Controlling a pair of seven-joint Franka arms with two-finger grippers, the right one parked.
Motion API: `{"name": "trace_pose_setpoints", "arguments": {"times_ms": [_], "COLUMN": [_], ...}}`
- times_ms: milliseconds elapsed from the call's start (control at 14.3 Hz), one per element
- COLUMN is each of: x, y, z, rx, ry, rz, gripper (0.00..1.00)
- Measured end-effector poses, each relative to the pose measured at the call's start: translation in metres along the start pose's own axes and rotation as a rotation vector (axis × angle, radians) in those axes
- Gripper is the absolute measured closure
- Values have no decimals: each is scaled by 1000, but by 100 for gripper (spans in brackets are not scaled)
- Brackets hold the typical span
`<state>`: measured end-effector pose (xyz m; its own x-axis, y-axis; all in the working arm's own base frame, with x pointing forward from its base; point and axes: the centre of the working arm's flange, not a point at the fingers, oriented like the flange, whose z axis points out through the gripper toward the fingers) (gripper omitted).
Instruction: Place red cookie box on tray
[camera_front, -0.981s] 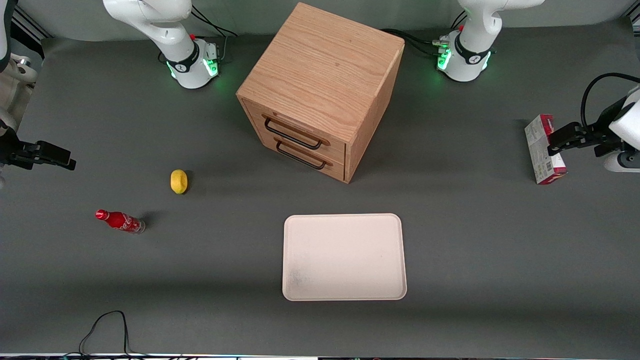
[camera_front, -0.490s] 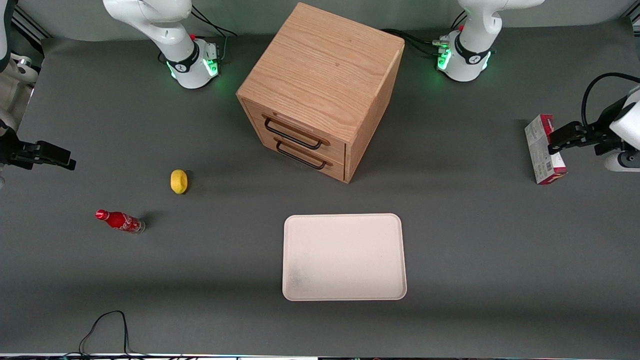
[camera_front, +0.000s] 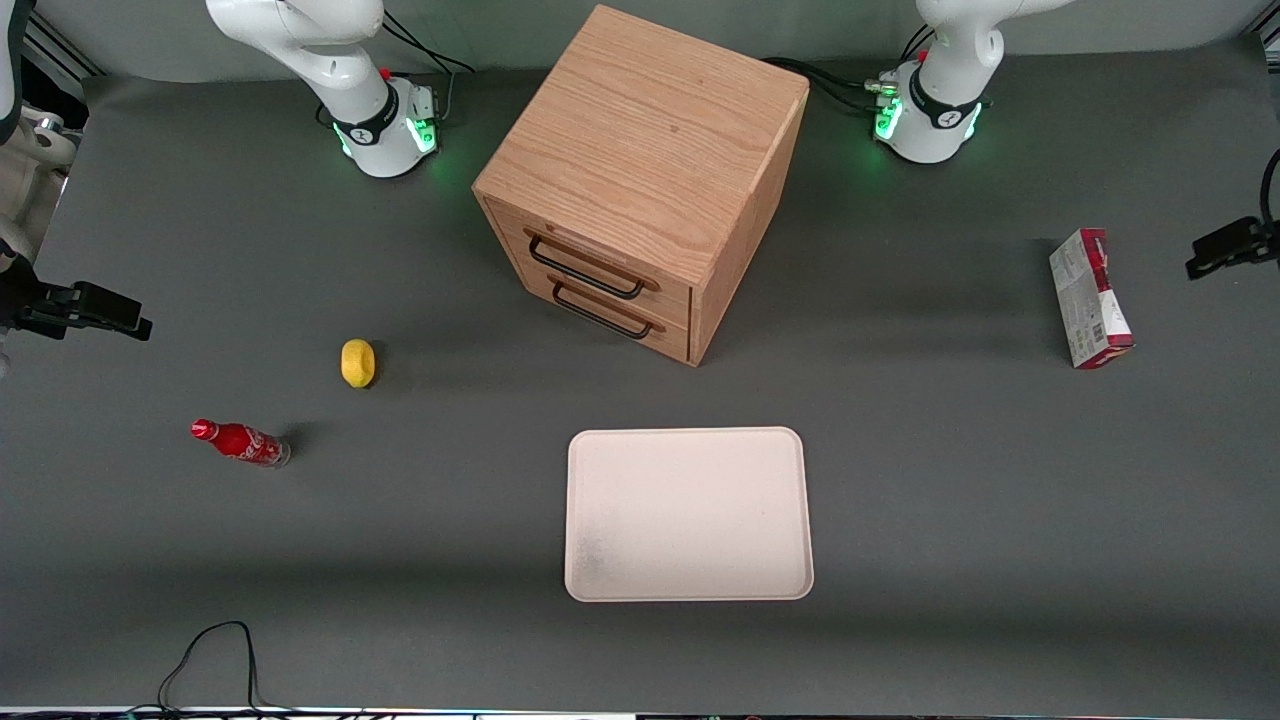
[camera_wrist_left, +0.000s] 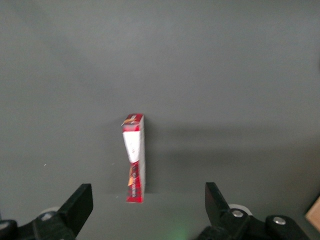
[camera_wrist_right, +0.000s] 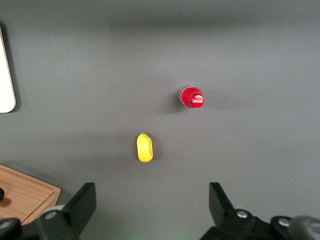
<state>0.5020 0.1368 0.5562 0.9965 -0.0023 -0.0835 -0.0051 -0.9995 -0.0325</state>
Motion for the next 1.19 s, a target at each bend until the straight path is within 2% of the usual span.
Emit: {"name": "trace_pose_setpoints", "arguments": {"times_ms": [280, 420, 771, 1191], "x": [-57, -73, -86, -86], "y": [-42, -44, -65, -56], "z": [24, 29, 89, 170], "rx": [-17, -18, -21, 1], "ry": [-19, -16, 29, 83], "rz": [-15, 8, 31, 43], "gripper": [0, 0, 0, 0]}}
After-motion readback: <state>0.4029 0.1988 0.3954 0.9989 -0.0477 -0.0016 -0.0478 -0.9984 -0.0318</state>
